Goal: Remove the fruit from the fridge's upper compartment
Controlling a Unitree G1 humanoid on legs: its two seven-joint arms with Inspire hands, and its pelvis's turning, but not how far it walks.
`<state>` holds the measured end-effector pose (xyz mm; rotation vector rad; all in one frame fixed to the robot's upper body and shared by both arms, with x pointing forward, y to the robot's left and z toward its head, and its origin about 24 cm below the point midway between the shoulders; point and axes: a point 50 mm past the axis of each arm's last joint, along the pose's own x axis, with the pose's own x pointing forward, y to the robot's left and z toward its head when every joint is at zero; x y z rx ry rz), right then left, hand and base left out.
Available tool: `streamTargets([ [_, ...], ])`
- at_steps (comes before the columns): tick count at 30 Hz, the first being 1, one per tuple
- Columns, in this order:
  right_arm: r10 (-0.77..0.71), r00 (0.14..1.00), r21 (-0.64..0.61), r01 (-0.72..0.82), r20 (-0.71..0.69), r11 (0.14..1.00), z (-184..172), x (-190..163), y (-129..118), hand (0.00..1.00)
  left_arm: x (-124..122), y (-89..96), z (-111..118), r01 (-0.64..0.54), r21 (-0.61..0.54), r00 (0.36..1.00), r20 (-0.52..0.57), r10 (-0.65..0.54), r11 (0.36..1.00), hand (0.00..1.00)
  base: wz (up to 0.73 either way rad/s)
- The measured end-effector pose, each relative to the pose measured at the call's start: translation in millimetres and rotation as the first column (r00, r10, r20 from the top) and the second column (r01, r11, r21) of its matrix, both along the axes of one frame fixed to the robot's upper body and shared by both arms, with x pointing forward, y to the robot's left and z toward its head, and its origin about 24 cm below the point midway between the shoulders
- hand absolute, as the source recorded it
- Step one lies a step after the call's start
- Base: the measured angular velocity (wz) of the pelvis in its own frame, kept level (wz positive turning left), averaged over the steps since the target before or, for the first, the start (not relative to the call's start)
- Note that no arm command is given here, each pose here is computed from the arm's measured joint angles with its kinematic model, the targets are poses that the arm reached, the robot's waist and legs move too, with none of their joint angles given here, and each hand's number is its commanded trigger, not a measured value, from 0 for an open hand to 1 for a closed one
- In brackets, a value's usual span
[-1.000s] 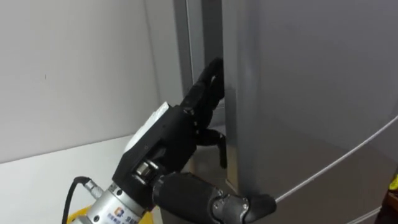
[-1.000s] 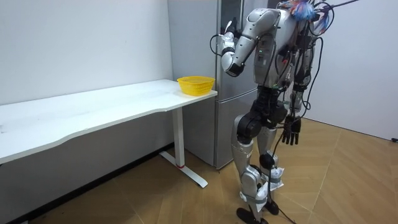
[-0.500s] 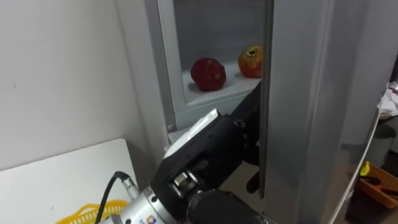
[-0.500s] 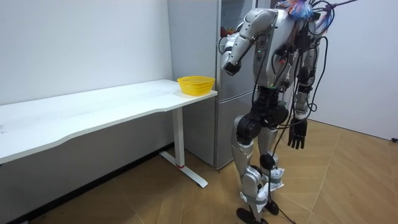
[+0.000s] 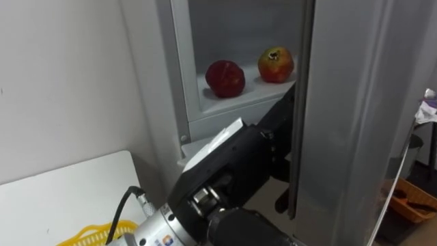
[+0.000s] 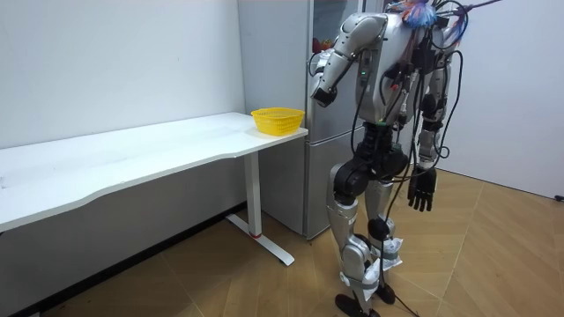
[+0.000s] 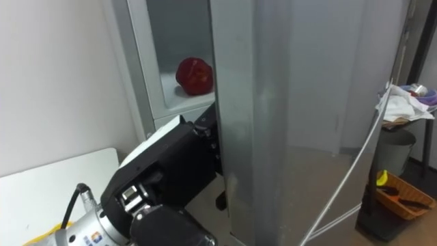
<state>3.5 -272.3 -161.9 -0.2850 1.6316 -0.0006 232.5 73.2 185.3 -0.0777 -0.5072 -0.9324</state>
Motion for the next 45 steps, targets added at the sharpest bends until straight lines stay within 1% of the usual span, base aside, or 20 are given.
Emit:
streamTargets([
  [6,-0.050,0.999,0.001,0.050,0.021,0.999,0.3,-2.5,-0.8,0.00,-0.1,-1.6,-0.9,0.029,-0.009,0.999,-0.015,-0.029,1.000,0.00,-0.04],
  [13,-0.056,0.998,0.005,0.056,0.022,0.998,0.4,-1.5,-0.9,0.00,3.6,-4.9,-0.6,0.057,0.010,0.998,-0.018,-0.057,0.998,0.00,-0.12],
  [22,-0.059,0.998,0.030,0.058,0.015,0.998,0.2,-2.1,0.3,0.00,4.0,-21.5,-5.7,0.154,0.066,0.988,-0.033,-0.152,0.986,0.00,-0.09],
  [26,-0.061,0.998,0.012,0.061,0.020,0.998,0.4,-2.2,-0.8,0.00,4.8,-25.3,-2.6,0.165,0.064,0.986,-0.022,-0.164,0.984,0.00,-0.09],
  [31,-0.069,0.997,-0.010,0.070,0.014,0.998,2.6,-5.1,-7.3,0.00,6.4,-30.0,9.9,0.179,0.074,0.983,0.030,-0.182,0.981,0.00,-0.13],
  [38,-0.066,0.998,-0.025,0.067,0.021,0.997,4.8,-3.3,-13.4,0.00,3.5,-36.7,9.8,0.210,0.090,0.976,0.032,-0.214,0.974,0.00,-0.12],
  [45,-0.067,0.997,-0.026,0.067,0.024,0.997,5.1,-2.2,-14.3,0.00,3.6,-37.3,12.5,0.218,0.086,0.974,0.038,-0.222,0.972,0.00,0.00],
])
